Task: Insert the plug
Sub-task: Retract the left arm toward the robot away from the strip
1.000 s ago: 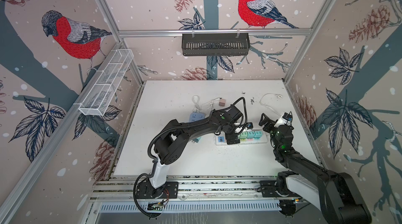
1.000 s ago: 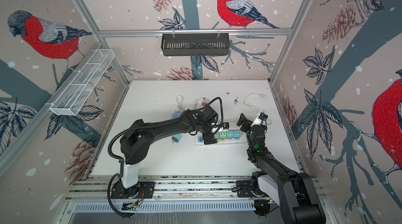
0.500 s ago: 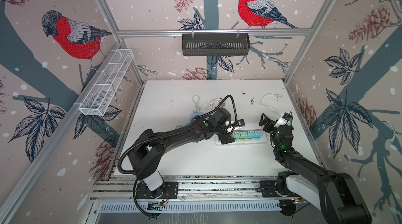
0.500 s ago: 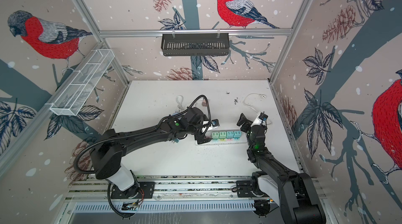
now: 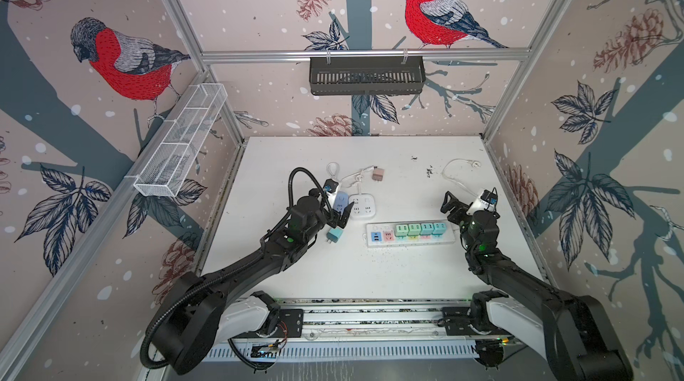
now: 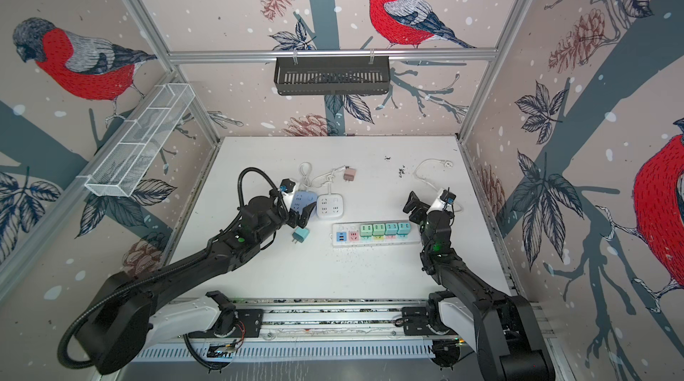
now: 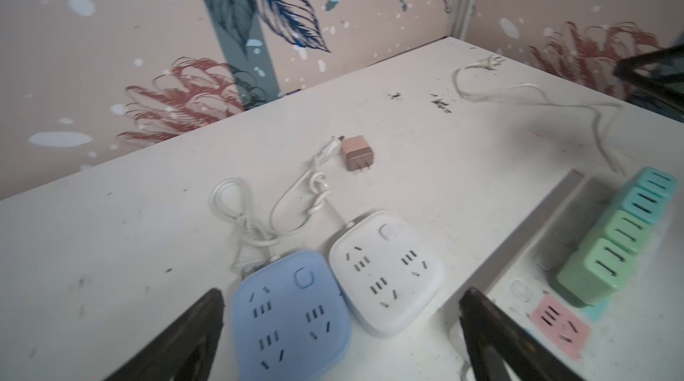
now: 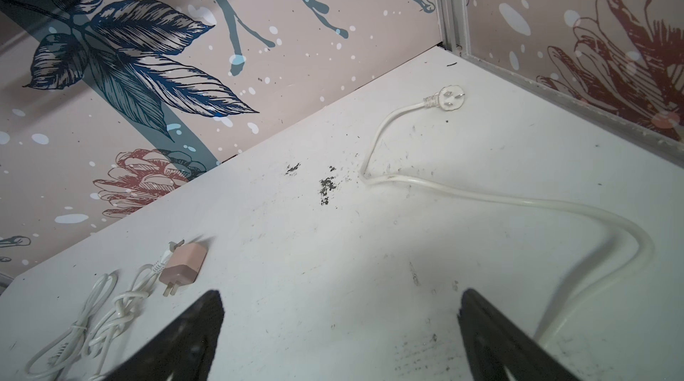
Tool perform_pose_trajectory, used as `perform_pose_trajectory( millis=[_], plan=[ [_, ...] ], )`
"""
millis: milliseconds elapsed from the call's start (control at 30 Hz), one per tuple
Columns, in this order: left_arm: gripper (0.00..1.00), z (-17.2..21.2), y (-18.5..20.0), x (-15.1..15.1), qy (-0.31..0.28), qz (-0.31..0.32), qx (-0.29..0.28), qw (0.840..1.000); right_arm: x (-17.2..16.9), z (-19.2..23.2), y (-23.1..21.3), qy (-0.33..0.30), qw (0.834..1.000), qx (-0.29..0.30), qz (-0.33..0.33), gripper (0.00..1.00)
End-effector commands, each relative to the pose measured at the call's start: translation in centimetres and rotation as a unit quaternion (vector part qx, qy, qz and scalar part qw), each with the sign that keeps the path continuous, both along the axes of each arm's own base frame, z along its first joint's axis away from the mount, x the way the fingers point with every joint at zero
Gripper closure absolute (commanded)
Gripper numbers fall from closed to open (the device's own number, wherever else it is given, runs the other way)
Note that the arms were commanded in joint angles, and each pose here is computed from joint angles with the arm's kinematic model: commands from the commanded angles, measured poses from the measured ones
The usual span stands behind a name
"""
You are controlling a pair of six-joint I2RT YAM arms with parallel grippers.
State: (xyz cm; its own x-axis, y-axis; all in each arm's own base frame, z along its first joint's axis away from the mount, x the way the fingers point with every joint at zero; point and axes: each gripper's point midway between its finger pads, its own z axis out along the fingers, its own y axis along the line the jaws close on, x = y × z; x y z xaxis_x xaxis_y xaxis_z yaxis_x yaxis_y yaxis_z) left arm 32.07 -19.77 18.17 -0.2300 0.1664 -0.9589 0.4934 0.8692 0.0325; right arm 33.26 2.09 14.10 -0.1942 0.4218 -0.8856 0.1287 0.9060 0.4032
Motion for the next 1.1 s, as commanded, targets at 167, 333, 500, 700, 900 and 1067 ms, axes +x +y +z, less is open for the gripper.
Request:
perform_pose_trajectory(
  millis=[167,333,500,700,900,1067],
  plan=[
    [0.02,0.4,12.4,3.0,0.013,0.431,-0.064,0.900,0.5,-0.3,-1.5,0.046,0.995,0.016,-0.086,0.00],
    [0.03,0.2,13.4,2.7,0.025,0.469,-0.061,0.881,0.0,0.2,-2.4,0.048,0.992,0.017,-0.117,0.00],
    [0.03,0.9,15.1,1.4,0.004,0.491,-0.058,0.869,-0.6,0.9,-1.6,0.018,0.997,-0.001,-0.081,0.00],
    [0.02,1.3,17.8,0.2,-0.011,0.502,-0.089,0.860,-0.5,1.4,-1.0,0.012,0.998,-0.009,-0.058,0.00],
    [0.02,-2.6,22.7,-1.1,0.058,0.583,-0.076,0.807,-0.2,1.2,-2.2,0.033,0.994,-0.003,-0.104,0.00],
    [0.02,-2.9,23.0,-1.5,0.028,0.565,-0.112,0.817,-1.3,2.8,-2.9,-0.003,0.992,-0.012,-0.126,0.00]
  ],
)
